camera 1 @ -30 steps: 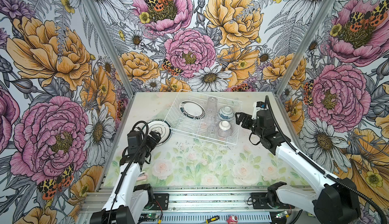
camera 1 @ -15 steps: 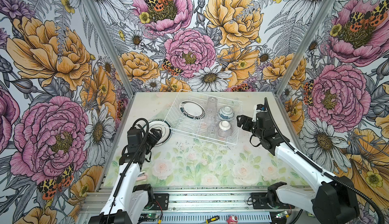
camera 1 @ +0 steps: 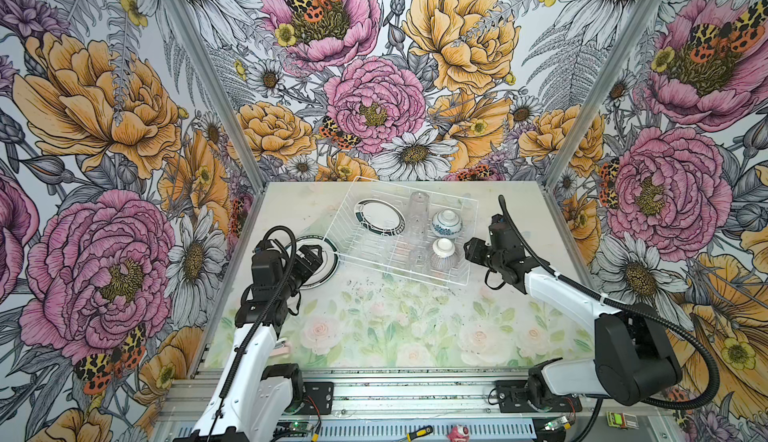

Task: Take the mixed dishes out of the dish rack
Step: 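Lower the green-rimmed plate onto the plate stack and open the left gripper, then reach the right gripper into the rack to the red-and-green-rimmed plate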

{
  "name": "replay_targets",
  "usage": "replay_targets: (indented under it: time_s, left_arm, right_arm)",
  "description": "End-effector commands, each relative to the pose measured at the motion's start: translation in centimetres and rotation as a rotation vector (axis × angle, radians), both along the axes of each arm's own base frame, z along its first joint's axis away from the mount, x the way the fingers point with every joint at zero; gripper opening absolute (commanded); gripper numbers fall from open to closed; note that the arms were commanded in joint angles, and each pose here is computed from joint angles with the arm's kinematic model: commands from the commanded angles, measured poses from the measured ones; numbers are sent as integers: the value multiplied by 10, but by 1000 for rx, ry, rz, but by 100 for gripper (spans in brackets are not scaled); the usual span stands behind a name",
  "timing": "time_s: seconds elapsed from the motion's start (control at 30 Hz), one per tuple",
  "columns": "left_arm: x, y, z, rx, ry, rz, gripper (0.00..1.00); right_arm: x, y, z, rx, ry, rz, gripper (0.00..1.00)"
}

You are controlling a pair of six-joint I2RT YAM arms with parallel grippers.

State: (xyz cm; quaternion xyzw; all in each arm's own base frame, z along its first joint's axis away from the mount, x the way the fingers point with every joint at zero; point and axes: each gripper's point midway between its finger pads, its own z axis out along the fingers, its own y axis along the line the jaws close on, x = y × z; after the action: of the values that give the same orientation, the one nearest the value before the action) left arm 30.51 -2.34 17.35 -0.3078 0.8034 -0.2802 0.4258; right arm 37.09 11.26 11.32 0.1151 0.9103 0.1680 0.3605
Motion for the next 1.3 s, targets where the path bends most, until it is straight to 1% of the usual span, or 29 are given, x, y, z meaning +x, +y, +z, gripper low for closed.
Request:
replay_targets:
  time_s: [0.0, 0.07, 0.2, 0.3, 0.43, 0.67, 0.87, 0.97, 1.0, 1.03, 1.1, 1.17, 1.27]
  left_arm:
    - [3, 3, 9, 35, -55, 12, 99]
    - [3, 4, 6, 38, -51, 18, 99]
    - [3, 3, 5, 38, -52, 14, 99]
    - [3, 4, 5, 40, -51, 18, 99]
    - [3, 3, 3, 39, -48, 14, 99]
    - [3, 3, 2, 38, -45, 17, 99]
    - [4, 3, 1, 31, -42, 17, 99]
    - [4, 2, 1, 28, -43, 14, 99]
    - [4, 1, 1, 26, -43, 12, 99]
    - [4, 2, 1, 25, -45, 13, 99]
    - [4, 2, 0, 26, -46, 14, 99]
    - [4, 2, -1, 21, -47, 17, 99]
    - [4, 0, -3, 14, -48, 13, 99]
  right_arm:
    - [12, -1, 9, 3, -24, -17, 44]
    - [14, -3, 6, -9, -18, -27, 37]
    - [19, -10, 4, -35, -17, -49, 30]
    - [25, -17, 1, -59, -12, -64, 22]
    - [34, -26, -4, -58, 1, -83, 12]
    - [50, -40, -8, -52, 15, -93, 13]
    - [64, -71, -7, -72, 10, -148, 13]
    - [73, -80, -4, -32, 8, -147, 12]
    - [76, -79, 0, -7, 3, -135, 14]
    - [78, -76, 4, 18, -5, -116, 19]
    - [80, -67, 15, 45, -26, -68, 35]
    - [81, -60, 24, 53, -49, -30, 46]
    - [77, -58, 41, 30, -95, 2, 55]
